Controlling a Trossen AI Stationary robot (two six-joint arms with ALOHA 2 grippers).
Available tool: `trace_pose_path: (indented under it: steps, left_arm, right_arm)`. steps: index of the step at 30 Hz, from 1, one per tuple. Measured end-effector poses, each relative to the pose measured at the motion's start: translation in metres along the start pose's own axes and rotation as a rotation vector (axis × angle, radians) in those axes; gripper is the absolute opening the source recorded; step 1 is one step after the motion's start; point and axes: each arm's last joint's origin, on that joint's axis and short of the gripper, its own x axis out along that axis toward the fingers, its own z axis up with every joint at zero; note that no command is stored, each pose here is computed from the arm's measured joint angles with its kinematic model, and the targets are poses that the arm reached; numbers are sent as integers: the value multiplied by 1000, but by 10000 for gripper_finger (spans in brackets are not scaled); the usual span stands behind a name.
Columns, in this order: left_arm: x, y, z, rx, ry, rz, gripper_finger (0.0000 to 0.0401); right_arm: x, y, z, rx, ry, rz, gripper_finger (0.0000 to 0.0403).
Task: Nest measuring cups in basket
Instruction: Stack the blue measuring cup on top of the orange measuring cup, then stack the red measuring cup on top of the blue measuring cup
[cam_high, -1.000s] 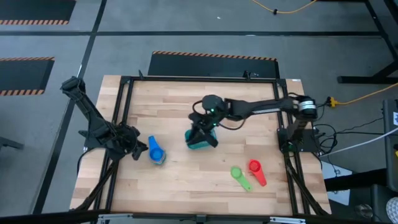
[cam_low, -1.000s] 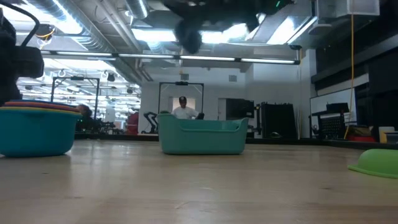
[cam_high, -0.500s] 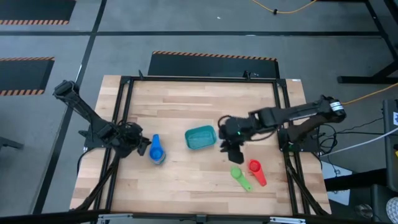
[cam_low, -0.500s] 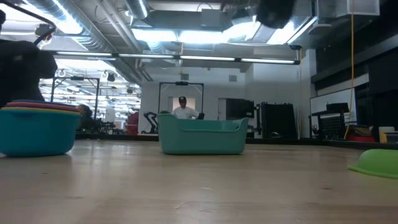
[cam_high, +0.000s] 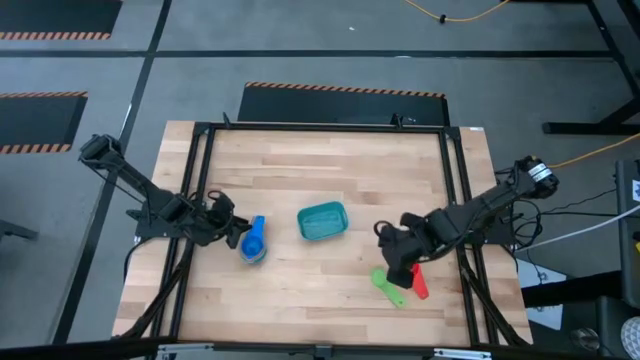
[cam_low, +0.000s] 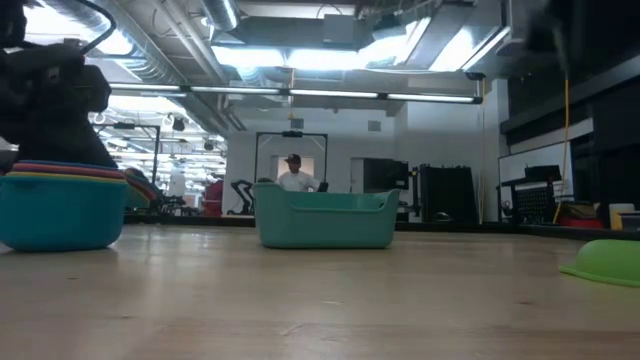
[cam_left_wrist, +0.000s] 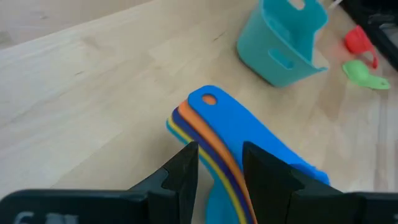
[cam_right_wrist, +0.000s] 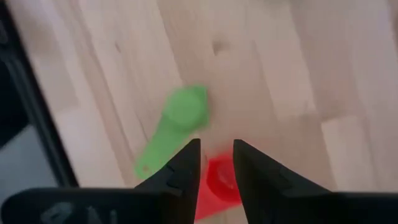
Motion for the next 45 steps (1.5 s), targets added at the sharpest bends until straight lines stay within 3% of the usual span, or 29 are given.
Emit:
trace_pose_path:
  steps: [16, 26, 45]
  left_arm:
    - [2, -1, 2, -4, 41, -15, 118]
    - [2, -1, 2, -4, 41, -14, 118]
    - [2, -1, 2, -5, 41, -14, 118]
  right_arm:
    - [78, -36, -56, 153, 334, -114, 100]
    - [98, -47, -68, 178, 350, -127, 100]
    - [101, -46, -67, 197, 330, -101, 100]
